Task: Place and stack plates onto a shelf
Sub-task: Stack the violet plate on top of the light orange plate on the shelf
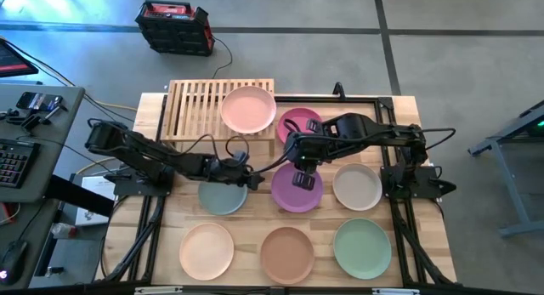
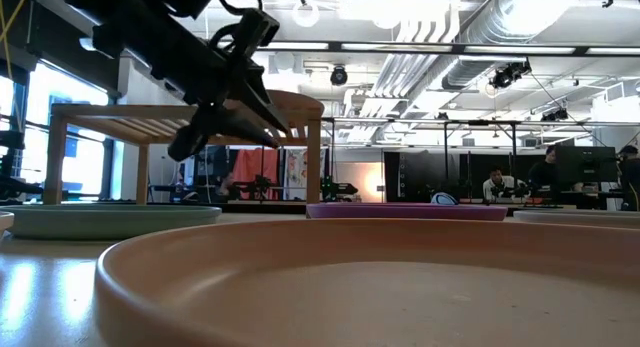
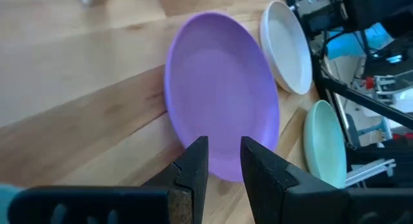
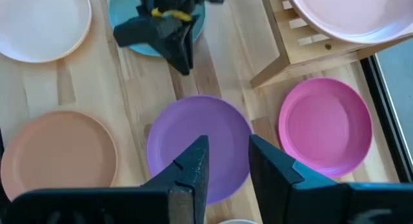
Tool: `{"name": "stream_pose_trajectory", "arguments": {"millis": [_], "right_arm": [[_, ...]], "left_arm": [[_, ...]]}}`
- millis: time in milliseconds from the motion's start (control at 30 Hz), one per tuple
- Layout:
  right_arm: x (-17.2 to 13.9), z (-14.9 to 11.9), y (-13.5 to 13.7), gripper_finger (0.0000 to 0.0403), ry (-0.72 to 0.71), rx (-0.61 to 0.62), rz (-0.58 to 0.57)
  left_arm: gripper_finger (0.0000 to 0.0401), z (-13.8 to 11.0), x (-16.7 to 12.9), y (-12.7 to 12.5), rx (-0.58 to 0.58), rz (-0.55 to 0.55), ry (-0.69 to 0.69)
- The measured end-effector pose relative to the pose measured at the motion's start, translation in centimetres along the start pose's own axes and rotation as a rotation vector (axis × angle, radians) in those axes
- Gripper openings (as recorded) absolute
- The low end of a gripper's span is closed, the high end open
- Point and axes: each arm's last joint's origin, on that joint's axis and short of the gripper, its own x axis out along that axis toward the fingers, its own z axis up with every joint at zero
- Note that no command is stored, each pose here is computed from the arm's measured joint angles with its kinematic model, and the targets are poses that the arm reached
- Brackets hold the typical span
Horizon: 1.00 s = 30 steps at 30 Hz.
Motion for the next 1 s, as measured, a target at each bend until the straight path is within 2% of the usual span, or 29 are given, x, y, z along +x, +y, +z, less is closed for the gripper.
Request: {"name": "stream_pose_trajectory", "arguments": {"millis": [467, 700, 800, 1000], "right_arm": [[0.0, 0.0, 0.0, 0.0085, 0.0, 0.007, 0.0], [0.0, 0.0, 0.0, 0.0085, 0.0, 0.007, 0.0], [0.0, 0.0, 0.0, 0.0085, 0.0, 0.007, 0.0], [0.0, 0.0, 0.0, 0.0085, 0.0, 0.029, -0.001]], "left_arm": [[0.0078, -1.3, 3.1, 1.0, -0.043, -0.005, 0.005], [0.0078, -0.7, 4.5, -1.2, -0.021, -0.056, 0.065], [0.0078, -0.3, 4.9, -2.1, 0.018, -0.013, 0.107], [0.0078, 1.0, 4.8, -2.3, 0.086, 0.162, 0.156]]}}
